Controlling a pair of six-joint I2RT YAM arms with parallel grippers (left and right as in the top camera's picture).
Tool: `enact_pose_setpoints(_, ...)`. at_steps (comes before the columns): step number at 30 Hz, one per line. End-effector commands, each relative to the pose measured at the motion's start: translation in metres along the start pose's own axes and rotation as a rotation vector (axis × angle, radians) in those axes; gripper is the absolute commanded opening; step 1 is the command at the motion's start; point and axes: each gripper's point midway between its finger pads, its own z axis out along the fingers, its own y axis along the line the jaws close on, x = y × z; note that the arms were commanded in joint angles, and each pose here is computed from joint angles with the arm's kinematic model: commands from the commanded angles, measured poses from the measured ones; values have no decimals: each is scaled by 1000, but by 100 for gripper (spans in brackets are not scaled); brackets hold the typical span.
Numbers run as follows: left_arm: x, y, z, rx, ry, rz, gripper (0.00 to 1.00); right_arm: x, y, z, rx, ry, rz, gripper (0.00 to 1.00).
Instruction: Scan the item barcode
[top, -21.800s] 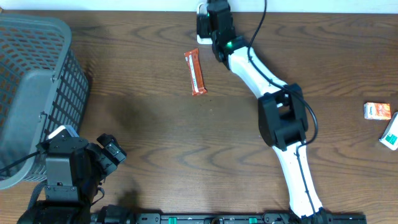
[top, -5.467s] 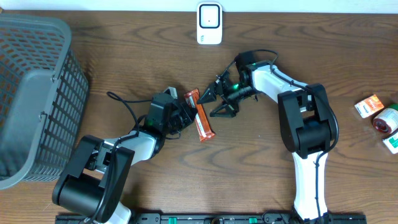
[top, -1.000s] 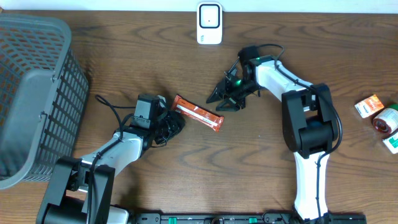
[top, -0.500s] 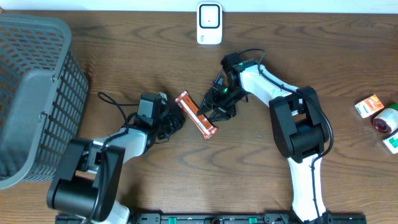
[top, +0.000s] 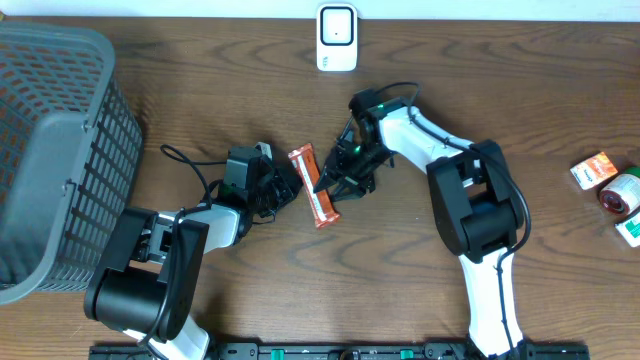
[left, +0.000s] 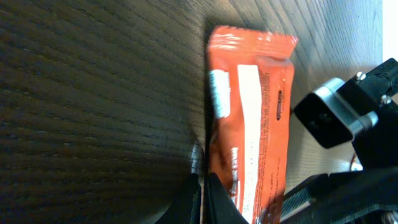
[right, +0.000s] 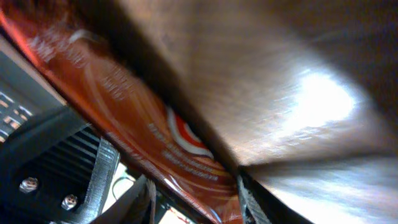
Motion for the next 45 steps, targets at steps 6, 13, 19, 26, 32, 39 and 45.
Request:
enact_pose_setpoints(6, 10, 22, 3, -67, 29, -39, 7, -23, -128, 62, 458, -67, 62, 57)
enact_pose_setpoints(13, 16, 19, 3, -50, 60, -33, 7, -45, -134, 58, 454, -169, 112, 70)
enact_pose_setpoints(19, 17, 20, 3, -51, 65, -35, 7, -46, -148, 59, 466, -206, 201, 62)
enact_pose_setpoints(26, 23, 26, 2, -75, 90, -26, 7, -49, -159, 51, 457, -219, 272, 59)
enact_pose_setpoints(32, 28, 42, -3, -127, 122, -53, 7, -54, -167, 42, 441, -231, 315, 58)
enact_pose_setpoints(39, 25, 45, -10, -97, 151, -65, 7, -58, -171, 37, 439, -250, 347, 56)
enact_pose_setpoints(45, 27, 48, -11, -106, 157, -74, 7, -60, -170, 39, 450, -271, 351, 43)
